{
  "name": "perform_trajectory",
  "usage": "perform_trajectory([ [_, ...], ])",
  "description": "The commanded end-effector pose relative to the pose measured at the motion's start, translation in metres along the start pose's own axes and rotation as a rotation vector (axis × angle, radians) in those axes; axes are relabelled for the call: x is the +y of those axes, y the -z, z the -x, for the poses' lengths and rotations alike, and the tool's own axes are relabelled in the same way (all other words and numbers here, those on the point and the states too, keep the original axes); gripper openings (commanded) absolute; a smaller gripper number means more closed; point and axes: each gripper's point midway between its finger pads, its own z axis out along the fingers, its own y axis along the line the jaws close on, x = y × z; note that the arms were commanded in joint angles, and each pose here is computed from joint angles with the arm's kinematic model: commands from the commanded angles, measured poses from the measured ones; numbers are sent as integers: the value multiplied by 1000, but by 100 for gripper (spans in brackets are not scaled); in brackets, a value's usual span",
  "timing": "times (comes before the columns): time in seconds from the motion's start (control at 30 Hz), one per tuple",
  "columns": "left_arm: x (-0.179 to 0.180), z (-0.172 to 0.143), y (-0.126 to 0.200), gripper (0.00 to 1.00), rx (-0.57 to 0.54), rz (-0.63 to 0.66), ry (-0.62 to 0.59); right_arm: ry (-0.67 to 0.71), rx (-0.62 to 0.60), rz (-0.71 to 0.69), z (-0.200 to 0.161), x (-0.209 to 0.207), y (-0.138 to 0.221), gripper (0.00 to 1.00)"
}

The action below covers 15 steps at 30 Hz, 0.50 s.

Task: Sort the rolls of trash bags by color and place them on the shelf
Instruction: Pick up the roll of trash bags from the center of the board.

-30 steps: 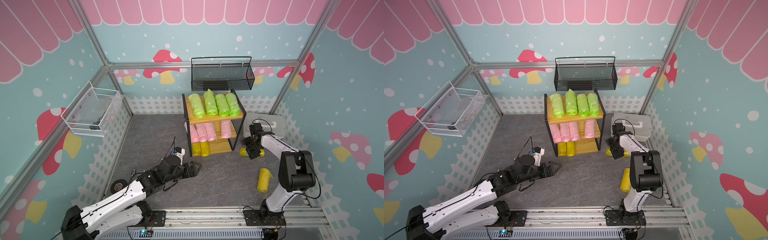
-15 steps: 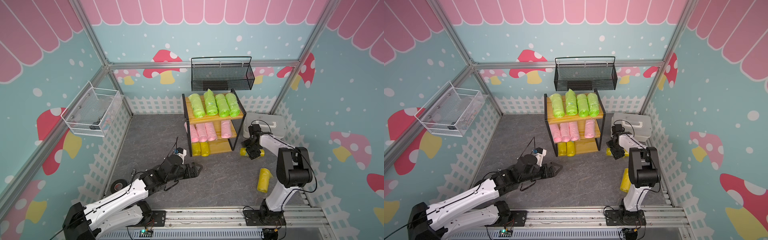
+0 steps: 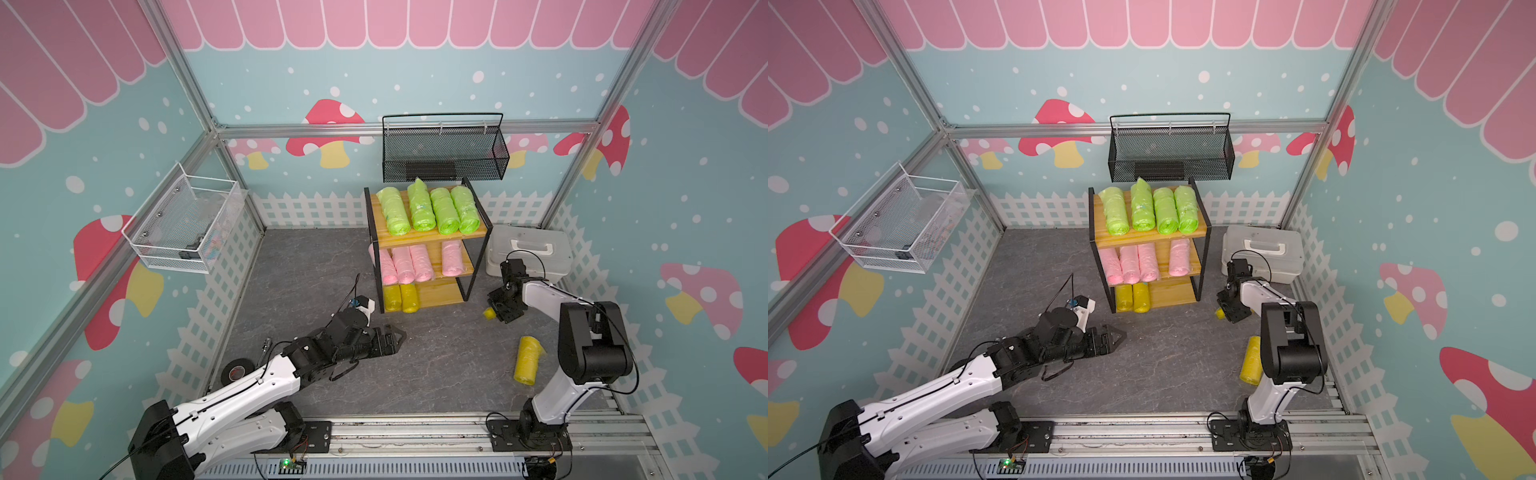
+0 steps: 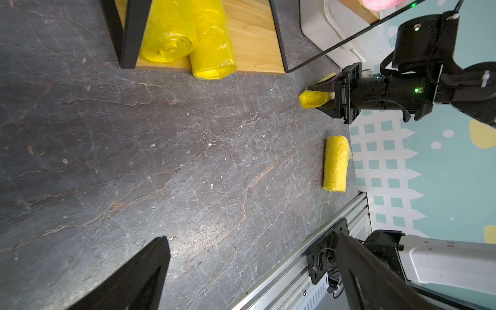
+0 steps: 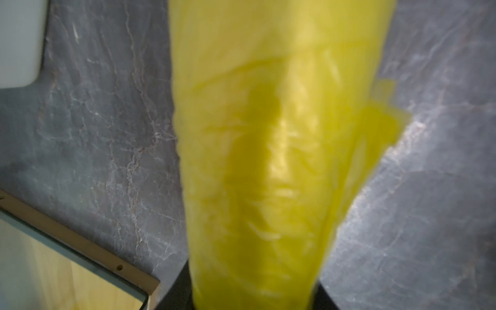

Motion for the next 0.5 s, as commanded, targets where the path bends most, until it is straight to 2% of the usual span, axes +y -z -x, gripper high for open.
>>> perform_trajectory([
  [0.0,-12,6,5,99,-3,-29,-17,21,-51,-46,0,-27,13,12],
  [0.13,-16,6,8,99,-1,-48,-11,125,-145,-9,11,-31,49,1],
  [0.2,-18,6,10,99,-1,-55,-10,203,-161,39,13,-25,66,0],
  [0.33,-23,9,14,99,-12,-72,-18,409,-146,152,5,-6,100,0],
  [0.47,-30,12,17,99,-19,-100,-22,555,-73,323,-20,13,132,0],
])
